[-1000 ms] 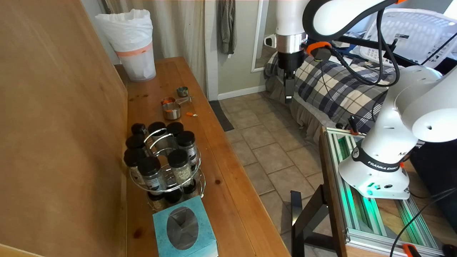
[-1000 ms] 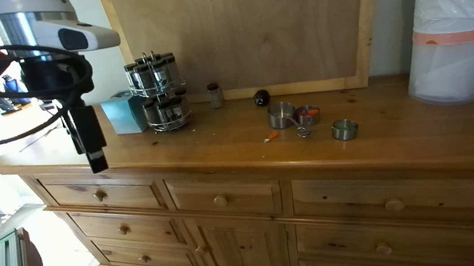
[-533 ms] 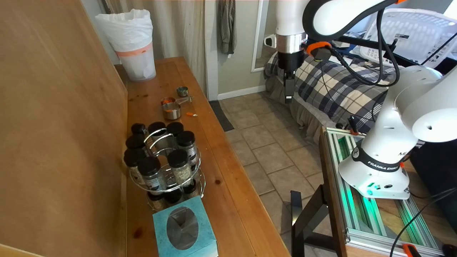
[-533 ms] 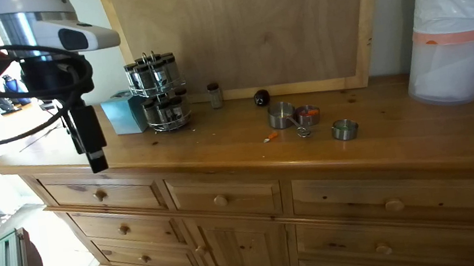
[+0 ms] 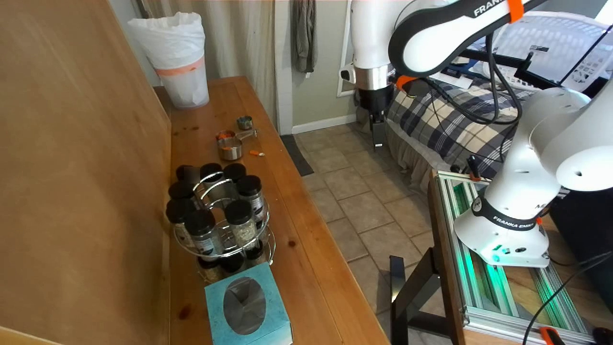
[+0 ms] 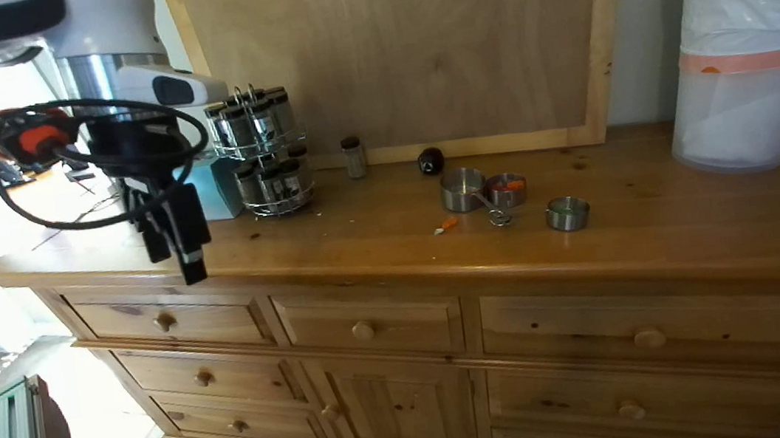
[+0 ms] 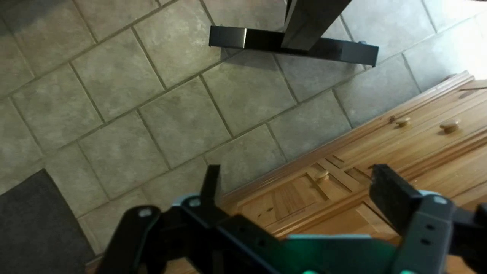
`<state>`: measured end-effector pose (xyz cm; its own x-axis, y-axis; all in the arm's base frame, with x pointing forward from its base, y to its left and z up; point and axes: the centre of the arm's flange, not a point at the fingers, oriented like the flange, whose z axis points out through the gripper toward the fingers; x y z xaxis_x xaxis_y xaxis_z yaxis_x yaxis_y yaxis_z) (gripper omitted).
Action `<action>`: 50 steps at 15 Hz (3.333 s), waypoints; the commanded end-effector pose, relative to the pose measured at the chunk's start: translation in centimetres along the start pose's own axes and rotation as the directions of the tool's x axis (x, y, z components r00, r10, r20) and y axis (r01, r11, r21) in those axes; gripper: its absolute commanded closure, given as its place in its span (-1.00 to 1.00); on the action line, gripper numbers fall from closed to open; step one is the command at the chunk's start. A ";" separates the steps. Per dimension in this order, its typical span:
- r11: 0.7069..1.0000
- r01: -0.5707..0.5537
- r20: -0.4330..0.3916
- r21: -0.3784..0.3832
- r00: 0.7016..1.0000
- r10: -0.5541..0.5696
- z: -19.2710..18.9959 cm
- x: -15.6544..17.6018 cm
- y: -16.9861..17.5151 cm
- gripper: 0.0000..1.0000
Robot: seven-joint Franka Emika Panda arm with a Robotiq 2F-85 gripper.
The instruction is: Open the drawer
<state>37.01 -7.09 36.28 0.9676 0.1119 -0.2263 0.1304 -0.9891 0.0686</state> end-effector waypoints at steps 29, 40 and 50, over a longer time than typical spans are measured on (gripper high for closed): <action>0.897 0.405 -0.356 0.178 0.876 -0.325 16.3 6.5 2.0 -1.00; 0.871 0.489 -0.570 0.053 0.731 -0.376 24.8 10.9 1.3 -1.00; 0.864 0.502 -0.555 0.031 0.728 -0.403 21.8 11.4 1.1 -1.00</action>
<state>43.50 -8.98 12.63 0.7715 0.5334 0.3468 0.5919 -0.8016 -0.0840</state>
